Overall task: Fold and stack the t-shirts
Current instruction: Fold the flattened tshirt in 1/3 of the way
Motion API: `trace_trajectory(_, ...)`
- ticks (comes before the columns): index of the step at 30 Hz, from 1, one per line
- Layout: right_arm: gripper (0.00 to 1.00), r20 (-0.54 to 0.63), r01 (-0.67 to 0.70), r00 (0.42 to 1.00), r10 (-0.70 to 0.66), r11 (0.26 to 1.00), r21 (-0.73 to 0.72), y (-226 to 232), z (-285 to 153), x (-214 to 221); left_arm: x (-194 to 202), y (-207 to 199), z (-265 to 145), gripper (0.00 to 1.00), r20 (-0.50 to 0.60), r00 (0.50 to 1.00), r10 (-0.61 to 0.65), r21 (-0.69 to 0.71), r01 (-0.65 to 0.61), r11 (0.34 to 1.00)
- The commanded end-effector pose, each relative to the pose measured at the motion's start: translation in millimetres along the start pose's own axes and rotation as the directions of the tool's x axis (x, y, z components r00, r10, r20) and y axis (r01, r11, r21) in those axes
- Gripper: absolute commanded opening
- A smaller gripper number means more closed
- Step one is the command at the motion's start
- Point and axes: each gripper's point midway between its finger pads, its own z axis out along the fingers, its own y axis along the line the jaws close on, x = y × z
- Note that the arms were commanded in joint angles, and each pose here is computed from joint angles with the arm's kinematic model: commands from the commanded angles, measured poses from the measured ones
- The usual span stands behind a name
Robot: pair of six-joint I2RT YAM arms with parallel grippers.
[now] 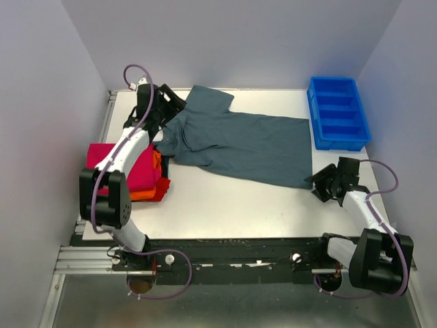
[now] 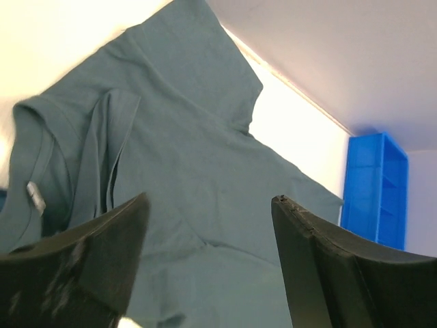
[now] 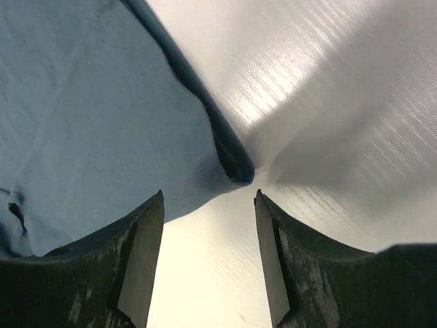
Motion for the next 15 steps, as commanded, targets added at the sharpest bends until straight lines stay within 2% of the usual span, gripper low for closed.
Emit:
trace_trajectory(1, 0.62, 0.04, -0.04, 0.998, 0.038, 0.998, 0.049, -8, 3, -5, 8, 18, -51, 0.84, 0.082, 0.991, -0.101, -0.02, 0.103, 0.994)
trace_trajectory(7, 0.52, 0.01, -0.105, 0.994, 0.105, 0.987, 0.12, -20, 21, -1, 28, 48, -85, 0.84, 0.135, 0.977, -0.163, -0.047, 0.171, 0.984)
trace_trajectory(9, 0.45, -0.015, -0.113, 0.993, 0.116, 0.985, 0.131, -22, 26, 4, 31, 64, -92, 0.84, 0.155, 0.973, -0.173, -0.106, 0.19, 0.976)
trace_trajectory(10, 0.36, -0.017, -0.117, 0.993, 0.12, 0.983, 0.14, -25, 28, 5, 32, 71, -94, 0.84, 0.166, 0.971, -0.175, -0.136, 0.198, 0.971)
trace_trajectory(12, 0.1, -0.006, -0.12, 0.992, 0.123, 0.979, 0.166, -29, 29, 4, 36, 75, -96, 0.84, 0.163, 0.972, -0.171, -0.144, 0.195, 0.97)
trace_trajectory(13, 0.01, 0.009, -0.12, 0.993, 0.12, 0.976, 0.182, -31, 27, 0, 40, 76, -96, 0.83, 0.152, 0.973, -0.173, -0.142, 0.195, 0.971)
trace_trajectory(15, 0.01, 0.042, -0.119, 0.993, 0.113, 0.97, 0.21, -36, 22, -9, 46, 75, -94, 0.82, 0.131, 0.974, -0.183, -0.128, 0.2, 0.972)
